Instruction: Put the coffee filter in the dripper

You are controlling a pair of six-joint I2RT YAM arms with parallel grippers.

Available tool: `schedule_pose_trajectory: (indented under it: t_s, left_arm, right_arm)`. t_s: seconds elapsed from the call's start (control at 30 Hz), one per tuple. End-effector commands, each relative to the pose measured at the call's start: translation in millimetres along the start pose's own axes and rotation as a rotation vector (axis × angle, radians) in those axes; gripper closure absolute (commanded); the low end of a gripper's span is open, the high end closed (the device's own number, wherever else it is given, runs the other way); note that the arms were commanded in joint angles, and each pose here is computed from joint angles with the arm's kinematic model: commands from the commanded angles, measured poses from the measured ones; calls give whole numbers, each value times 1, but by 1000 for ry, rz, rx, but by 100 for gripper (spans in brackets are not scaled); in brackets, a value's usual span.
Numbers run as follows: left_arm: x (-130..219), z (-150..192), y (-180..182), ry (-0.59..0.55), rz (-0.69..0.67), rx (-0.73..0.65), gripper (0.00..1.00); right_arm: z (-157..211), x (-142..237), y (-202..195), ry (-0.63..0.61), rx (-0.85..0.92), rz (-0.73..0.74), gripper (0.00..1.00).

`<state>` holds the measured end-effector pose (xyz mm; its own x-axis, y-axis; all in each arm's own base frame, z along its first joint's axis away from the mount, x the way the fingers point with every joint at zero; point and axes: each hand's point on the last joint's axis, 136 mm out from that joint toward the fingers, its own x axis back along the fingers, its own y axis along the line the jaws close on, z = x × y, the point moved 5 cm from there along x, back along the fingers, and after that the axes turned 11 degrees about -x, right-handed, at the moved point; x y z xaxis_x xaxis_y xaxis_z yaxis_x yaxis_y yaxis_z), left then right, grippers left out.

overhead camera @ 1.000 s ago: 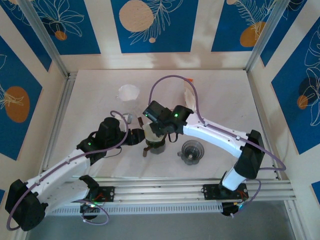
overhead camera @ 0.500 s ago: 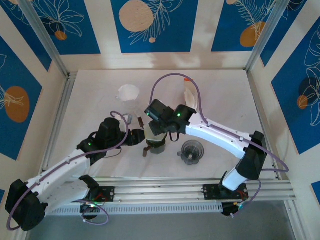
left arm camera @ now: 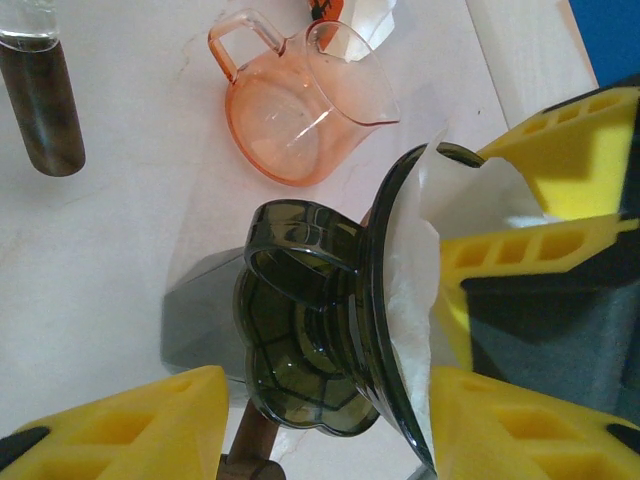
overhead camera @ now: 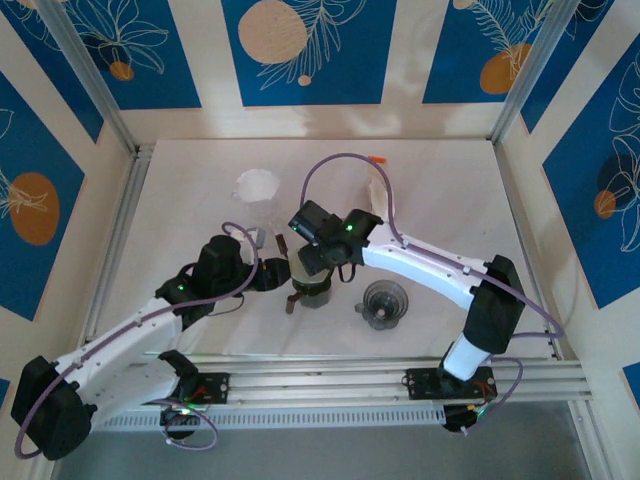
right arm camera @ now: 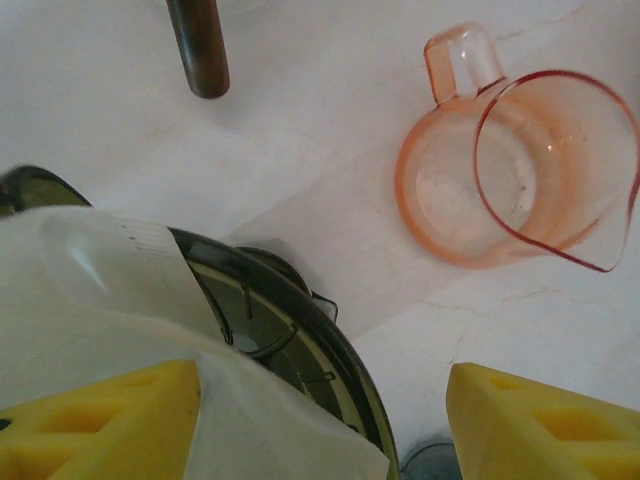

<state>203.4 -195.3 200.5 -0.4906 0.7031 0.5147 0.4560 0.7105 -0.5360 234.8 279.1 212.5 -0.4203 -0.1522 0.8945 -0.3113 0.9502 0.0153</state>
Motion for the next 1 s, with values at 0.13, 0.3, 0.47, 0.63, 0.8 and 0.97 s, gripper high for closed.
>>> schedule_pose_trajectory:
  t_s: [0.13,0.3,0.47,0.63,0.8,0.97]
  left_arm:
    - [-2,-1,2,-3,3,7,45]
    - [-1,-1,3,-4,2,9,45]
    - [1,-2,1,-11,6,8,40]
    - [11,-9,-2,-67,7,5,27]
    - [13,-12,-3,-100,8,-3,14]
    - [3,-9,3,-71,-14,7,13]
  right_arm:
    - [9,-22,6,88,8,-20,33]
    - [12,-30,5,116,-3,-16,33]
    - [13,-33,5,125,-7,-11,34]
    - [14,-36,3,131,-11,7,34]
    - [14,-38,3,130,-14,16,34]
    - [13,-37,5,124,-14,11,34]
